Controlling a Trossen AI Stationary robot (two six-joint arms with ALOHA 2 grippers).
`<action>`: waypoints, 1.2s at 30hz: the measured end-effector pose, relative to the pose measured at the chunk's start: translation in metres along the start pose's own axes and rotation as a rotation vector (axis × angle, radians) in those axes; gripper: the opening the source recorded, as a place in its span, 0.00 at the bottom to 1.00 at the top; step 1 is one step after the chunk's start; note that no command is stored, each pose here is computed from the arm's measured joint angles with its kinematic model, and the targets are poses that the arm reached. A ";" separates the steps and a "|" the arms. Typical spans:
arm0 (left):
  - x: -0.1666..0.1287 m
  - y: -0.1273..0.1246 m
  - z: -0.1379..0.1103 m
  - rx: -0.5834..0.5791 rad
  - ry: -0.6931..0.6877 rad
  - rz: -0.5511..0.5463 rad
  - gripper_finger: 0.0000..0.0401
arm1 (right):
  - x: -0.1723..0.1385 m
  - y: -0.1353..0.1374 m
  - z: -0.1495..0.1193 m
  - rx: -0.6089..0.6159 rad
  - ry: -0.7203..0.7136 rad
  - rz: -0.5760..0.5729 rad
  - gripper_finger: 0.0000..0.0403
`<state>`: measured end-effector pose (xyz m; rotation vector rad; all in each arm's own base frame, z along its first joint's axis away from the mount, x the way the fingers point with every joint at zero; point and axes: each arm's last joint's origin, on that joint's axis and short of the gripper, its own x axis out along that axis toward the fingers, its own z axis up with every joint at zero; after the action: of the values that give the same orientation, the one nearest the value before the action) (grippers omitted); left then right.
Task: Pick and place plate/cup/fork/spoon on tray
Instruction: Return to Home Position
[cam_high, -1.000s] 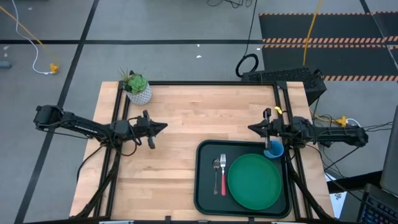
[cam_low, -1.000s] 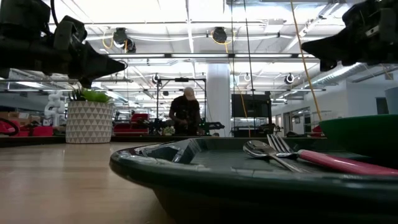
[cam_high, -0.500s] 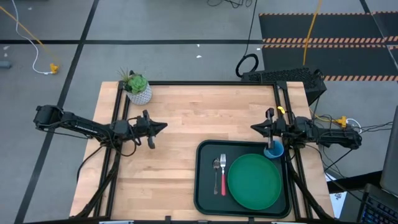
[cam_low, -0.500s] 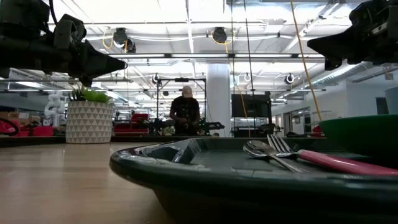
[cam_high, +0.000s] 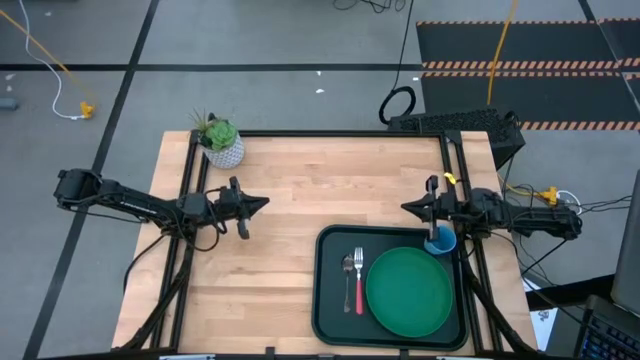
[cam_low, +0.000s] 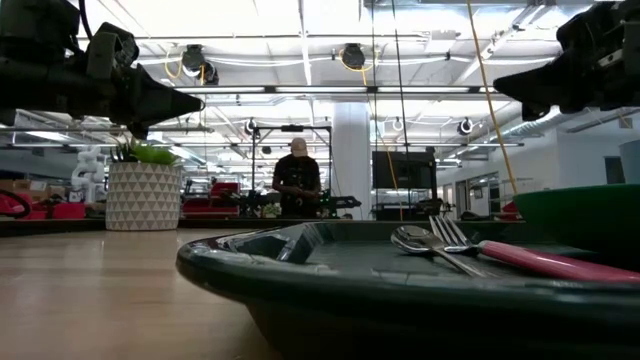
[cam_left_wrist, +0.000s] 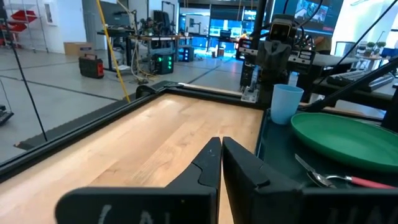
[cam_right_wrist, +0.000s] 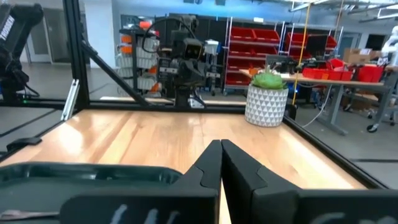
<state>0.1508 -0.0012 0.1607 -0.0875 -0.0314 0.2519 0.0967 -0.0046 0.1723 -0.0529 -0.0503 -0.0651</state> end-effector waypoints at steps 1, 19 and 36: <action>0.000 0.000 0.000 0.000 0.000 0.000 0.05 | 0.000 0.000 -0.001 0.000 0.006 0.000 0.00; 0.000 -0.001 -0.001 0.066 0.009 -0.037 0.01 | 0.001 0.000 -0.003 -0.044 0.037 0.003 0.00; 0.000 0.000 -0.011 0.123 0.109 -0.053 0.01 | 0.001 0.000 -0.003 -0.046 0.036 0.002 0.00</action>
<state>0.1509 -0.0021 0.1501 0.0216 0.0901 0.1958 0.0975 -0.0046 0.1691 -0.0979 -0.0132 -0.0652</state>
